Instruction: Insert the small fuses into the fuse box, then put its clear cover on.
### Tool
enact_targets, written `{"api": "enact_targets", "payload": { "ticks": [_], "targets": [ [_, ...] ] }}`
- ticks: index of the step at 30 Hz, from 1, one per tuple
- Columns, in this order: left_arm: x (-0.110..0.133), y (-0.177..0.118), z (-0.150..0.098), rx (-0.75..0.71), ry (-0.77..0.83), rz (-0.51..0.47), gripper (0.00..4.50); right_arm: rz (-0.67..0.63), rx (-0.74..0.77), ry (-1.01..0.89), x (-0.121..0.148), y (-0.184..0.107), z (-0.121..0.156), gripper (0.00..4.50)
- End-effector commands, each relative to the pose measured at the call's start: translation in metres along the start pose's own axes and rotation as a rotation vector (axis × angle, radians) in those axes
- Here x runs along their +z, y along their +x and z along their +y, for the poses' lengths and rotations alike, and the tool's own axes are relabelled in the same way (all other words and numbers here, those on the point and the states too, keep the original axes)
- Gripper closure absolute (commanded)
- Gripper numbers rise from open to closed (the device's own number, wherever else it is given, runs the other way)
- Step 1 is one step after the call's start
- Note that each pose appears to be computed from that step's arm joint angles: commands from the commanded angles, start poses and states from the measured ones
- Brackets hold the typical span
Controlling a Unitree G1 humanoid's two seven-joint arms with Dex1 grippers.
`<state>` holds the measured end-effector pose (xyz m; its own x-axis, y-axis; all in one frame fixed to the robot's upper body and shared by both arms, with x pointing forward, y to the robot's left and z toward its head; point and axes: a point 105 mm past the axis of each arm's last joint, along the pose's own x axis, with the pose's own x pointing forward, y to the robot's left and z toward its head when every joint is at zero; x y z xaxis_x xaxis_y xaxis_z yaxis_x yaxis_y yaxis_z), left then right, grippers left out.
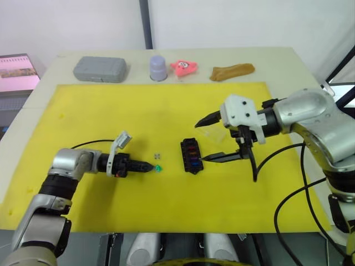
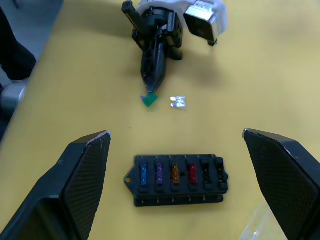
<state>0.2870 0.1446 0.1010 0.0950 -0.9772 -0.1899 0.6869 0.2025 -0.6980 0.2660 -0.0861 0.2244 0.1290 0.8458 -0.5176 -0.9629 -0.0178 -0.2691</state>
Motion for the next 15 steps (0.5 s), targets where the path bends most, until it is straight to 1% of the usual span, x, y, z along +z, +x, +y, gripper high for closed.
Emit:
{"api": "enact_targets", "payload": {
  "ticks": [1,2,4,7,10,12,15],
  "targets": [
    [0.039,-0.008,-0.033,-0.03,0.195,-0.128,4.47,-0.073,-0.004,0.106,0.009,-0.003,-0.004,0.0],
    [0.044,-0.008,-0.041,-0.035,0.227,-0.151,4.47,-0.084,0.001,0.132,0.01,-0.003,-0.004,0.0],
    [0.058,-0.009,-0.064,-0.056,0.321,-0.198,4.47,-0.125,0.025,0.222,0.014,0.001,-0.005,0.0],
    [0.067,-0.006,-0.088,-0.079,0.405,-0.225,4.47,-0.175,0.029,0.338,0.022,0.003,-0.013,0.0],
    [0.071,-0.001,-0.103,-0.091,0.456,-0.228,4.47,-0.197,0.036,0.418,0.027,0.004,-0.019,0.0],
    [0.073,0.001,-0.107,-0.093,0.47,-0.233,4.47,-0.207,0.045,0.439,0.03,0.005,-0.02,0.0],
    [0.075,0.003,-0.11,-0.092,0.476,-0.238,4.5,-0.237,0.065,0.478,0.034,0.004,-0.02,0.93]
  ]
}}
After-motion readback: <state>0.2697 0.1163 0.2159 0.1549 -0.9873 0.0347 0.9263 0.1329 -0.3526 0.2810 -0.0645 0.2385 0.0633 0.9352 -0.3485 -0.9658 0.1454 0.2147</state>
